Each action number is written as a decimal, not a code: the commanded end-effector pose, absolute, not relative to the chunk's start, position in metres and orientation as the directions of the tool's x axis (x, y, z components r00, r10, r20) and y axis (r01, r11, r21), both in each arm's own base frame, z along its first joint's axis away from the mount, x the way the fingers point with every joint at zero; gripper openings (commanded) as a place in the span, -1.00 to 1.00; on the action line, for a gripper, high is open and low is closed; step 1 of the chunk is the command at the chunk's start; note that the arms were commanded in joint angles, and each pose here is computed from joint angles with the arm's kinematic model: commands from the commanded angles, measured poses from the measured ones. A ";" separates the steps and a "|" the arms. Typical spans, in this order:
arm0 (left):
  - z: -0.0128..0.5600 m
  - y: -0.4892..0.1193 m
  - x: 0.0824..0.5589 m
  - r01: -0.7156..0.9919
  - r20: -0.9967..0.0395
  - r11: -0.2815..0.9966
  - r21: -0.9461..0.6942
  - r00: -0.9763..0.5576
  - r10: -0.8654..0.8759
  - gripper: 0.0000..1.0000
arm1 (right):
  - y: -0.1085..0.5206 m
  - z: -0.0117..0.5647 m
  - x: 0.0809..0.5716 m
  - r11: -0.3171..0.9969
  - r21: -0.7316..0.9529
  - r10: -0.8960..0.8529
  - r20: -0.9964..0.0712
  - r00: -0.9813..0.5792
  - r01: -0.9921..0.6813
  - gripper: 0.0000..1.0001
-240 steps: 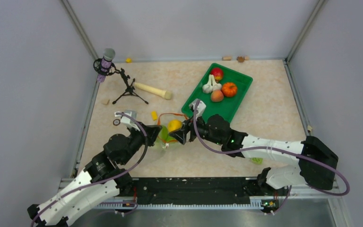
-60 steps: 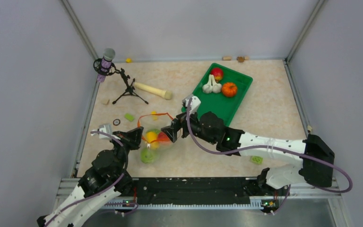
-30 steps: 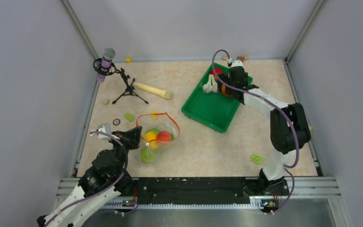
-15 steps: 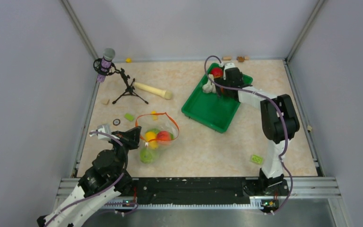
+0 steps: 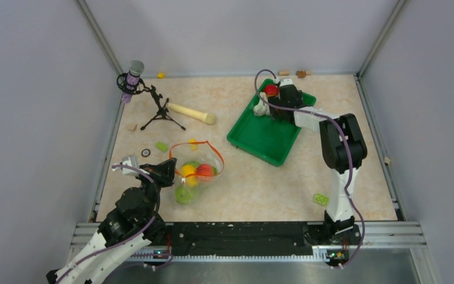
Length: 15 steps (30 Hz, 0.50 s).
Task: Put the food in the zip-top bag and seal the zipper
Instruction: Pick up the fake fruit from the bin.
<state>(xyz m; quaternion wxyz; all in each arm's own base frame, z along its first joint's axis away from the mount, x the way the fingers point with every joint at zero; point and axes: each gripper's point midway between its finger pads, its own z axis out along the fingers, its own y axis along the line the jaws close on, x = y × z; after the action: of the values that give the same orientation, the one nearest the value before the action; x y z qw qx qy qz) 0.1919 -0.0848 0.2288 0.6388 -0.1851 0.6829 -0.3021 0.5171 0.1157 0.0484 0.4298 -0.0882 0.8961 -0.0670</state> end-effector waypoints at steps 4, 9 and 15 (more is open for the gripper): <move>0.237 -0.080 0.192 0.145 -0.740 0.727 -0.672 -0.074 -0.669 -1.00 | 0.118 0.075 0.537 0.986 -0.157 -0.159 -0.822 -0.547 -0.051 0.62; 0.237 -0.080 0.192 0.146 -0.738 0.725 -0.673 -0.074 -0.670 -1.00 | 0.115 0.080 0.534 0.987 -0.157 -0.151 -0.831 -0.536 -0.036 0.35; 0.237 -0.081 0.191 0.148 -0.739 0.726 -0.672 -0.076 -0.669 -1.00 | 0.109 0.107 0.526 0.991 -0.135 -0.106 -0.846 -0.522 0.017 0.01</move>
<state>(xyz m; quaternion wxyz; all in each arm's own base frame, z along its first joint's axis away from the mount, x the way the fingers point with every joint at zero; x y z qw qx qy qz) 0.1923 -0.0852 0.2267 0.6381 -0.1845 0.6845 -0.3004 0.5225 0.1129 0.0546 0.4432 -0.0668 0.8913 -0.0690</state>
